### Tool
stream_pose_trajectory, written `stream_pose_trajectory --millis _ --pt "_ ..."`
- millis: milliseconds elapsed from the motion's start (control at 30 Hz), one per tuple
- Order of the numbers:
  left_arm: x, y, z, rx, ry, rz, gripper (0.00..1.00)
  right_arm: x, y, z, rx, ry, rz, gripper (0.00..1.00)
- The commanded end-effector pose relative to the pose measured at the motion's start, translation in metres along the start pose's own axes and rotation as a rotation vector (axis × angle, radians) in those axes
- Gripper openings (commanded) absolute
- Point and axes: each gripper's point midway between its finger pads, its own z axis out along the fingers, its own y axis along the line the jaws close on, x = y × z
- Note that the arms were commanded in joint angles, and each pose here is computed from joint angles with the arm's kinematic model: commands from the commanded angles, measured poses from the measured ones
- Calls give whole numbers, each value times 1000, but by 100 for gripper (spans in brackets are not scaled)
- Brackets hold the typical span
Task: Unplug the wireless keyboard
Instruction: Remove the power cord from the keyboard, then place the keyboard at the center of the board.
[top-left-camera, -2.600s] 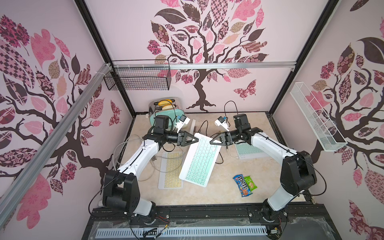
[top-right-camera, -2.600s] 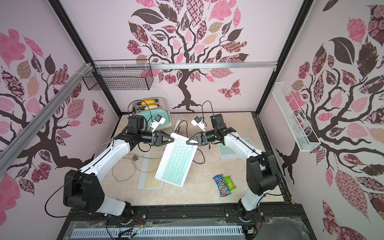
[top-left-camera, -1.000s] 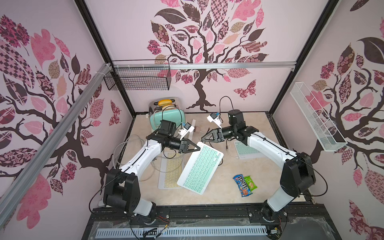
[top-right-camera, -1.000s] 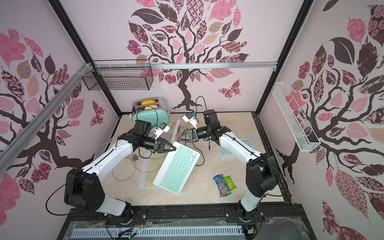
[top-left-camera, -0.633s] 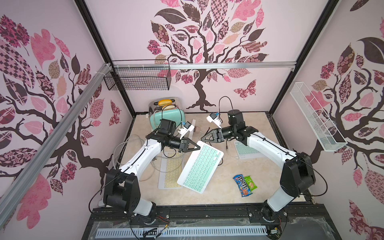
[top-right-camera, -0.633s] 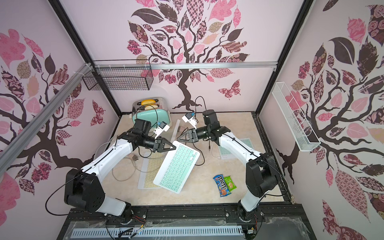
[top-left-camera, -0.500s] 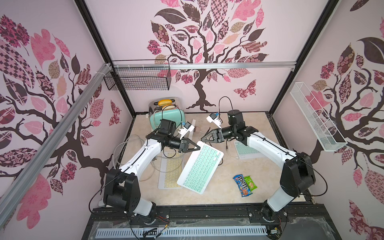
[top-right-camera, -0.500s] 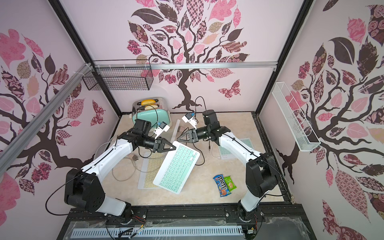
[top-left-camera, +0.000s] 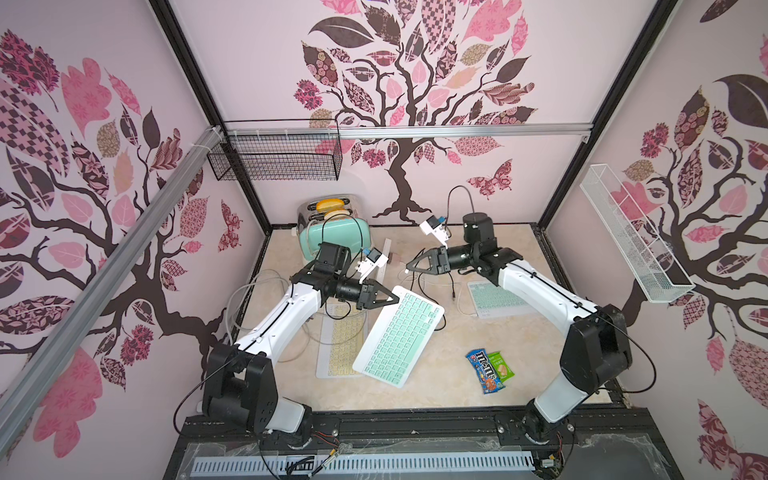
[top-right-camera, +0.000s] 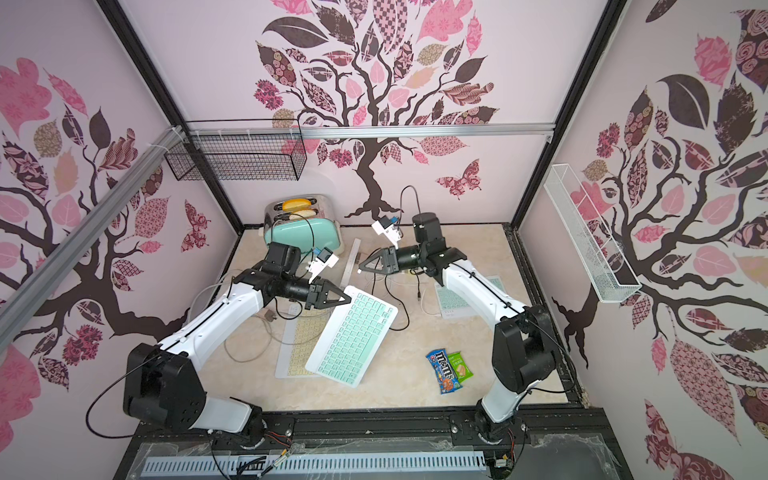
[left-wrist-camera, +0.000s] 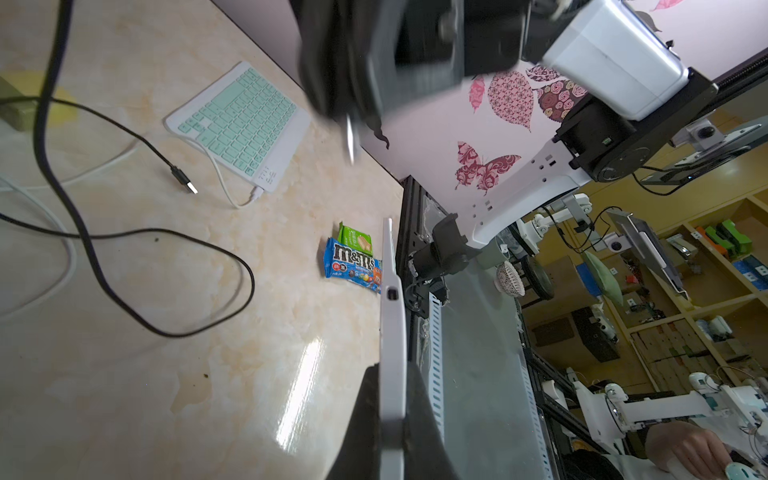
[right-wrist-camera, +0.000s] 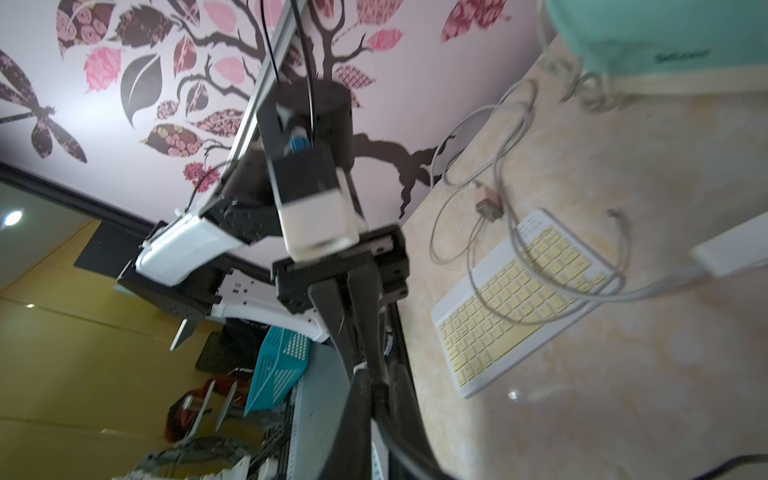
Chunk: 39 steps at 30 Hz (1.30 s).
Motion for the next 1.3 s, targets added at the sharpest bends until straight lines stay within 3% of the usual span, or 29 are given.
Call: stream_pose_trajectory --millis 0,267,400,567,667,867,967,1067,1267 --pt "10 -11 1 17 1 -50 0 -68 30 -36 55 -181 -173 0" --pt "1 -13 -5 -35 -32 -22 0 -73 -1 -52 263 -165 -167 0" --pt "-13 35 -23 -251 -135 -136 0 -78 -13 -66 423 -197 -165 0" --pt "-19 65 -35 -361 -214 -234 0 -90 -33 -87 608 -276 -130 0" --pt "-20 74 -33 -371 -245 -285 0 -86 -62 -96 722 -291 -59 0" --pt "-12 79 -2 -387 -212 -318 0 -49 -104 -91 755 -252 96 0" --pt "-4 101 11 -412 -212 -414 0 -39 -116 -96 808 -250 110 0" --pt "10 126 18 -429 -236 -501 0 -52 -112 -109 866 -263 74 0" --pt "22 150 29 -428 -266 -553 0 -91 -77 -132 922 -367 -40 0"
